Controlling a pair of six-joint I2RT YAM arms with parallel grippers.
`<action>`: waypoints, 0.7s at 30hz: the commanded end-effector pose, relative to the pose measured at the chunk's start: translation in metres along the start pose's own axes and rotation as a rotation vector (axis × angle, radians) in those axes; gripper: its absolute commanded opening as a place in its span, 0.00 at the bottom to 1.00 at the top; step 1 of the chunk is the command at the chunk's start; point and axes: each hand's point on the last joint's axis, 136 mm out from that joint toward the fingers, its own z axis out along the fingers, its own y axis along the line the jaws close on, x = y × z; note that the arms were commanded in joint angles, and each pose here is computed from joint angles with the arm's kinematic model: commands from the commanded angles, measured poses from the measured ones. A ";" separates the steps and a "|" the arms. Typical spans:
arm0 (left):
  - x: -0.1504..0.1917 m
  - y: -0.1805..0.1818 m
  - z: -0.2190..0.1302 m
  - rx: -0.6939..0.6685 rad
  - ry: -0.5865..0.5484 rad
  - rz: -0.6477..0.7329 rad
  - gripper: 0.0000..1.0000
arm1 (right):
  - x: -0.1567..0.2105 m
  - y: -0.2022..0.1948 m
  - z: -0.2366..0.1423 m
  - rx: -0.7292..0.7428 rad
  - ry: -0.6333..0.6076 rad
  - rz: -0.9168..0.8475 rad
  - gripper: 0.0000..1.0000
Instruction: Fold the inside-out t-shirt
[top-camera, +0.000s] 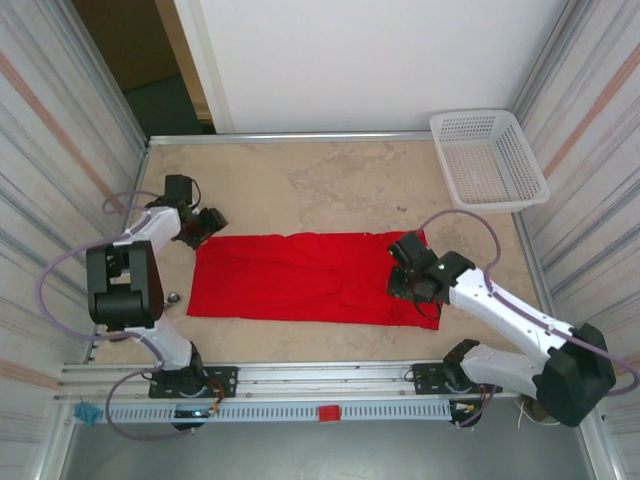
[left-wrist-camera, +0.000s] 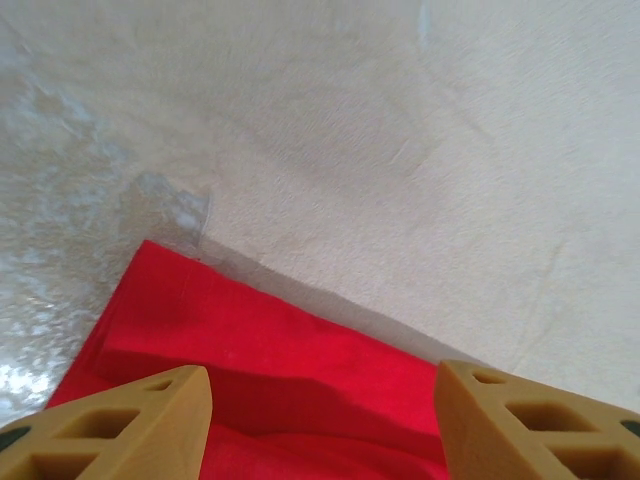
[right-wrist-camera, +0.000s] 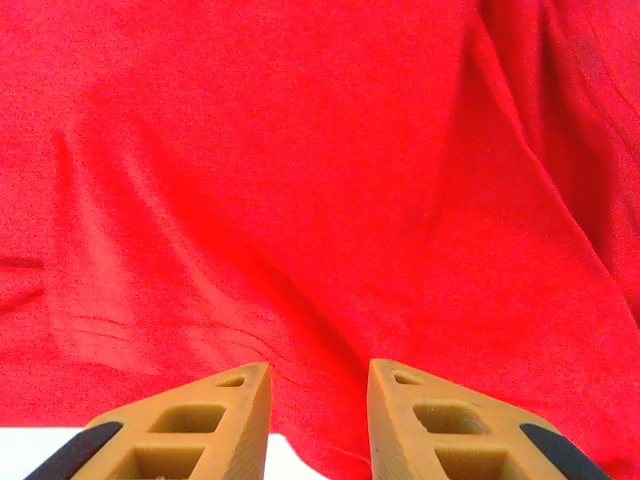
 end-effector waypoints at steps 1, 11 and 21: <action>-0.021 -0.003 -0.037 -0.006 -0.118 0.030 0.61 | -0.023 0.026 0.000 -0.066 -0.038 -0.051 0.30; -0.004 -0.029 0.000 0.161 0.038 0.060 0.60 | -0.054 0.103 0.048 -0.212 0.031 -0.120 0.35; 0.050 -0.008 0.007 0.052 0.150 0.057 0.59 | -0.050 0.107 0.079 -0.182 0.098 -0.110 0.34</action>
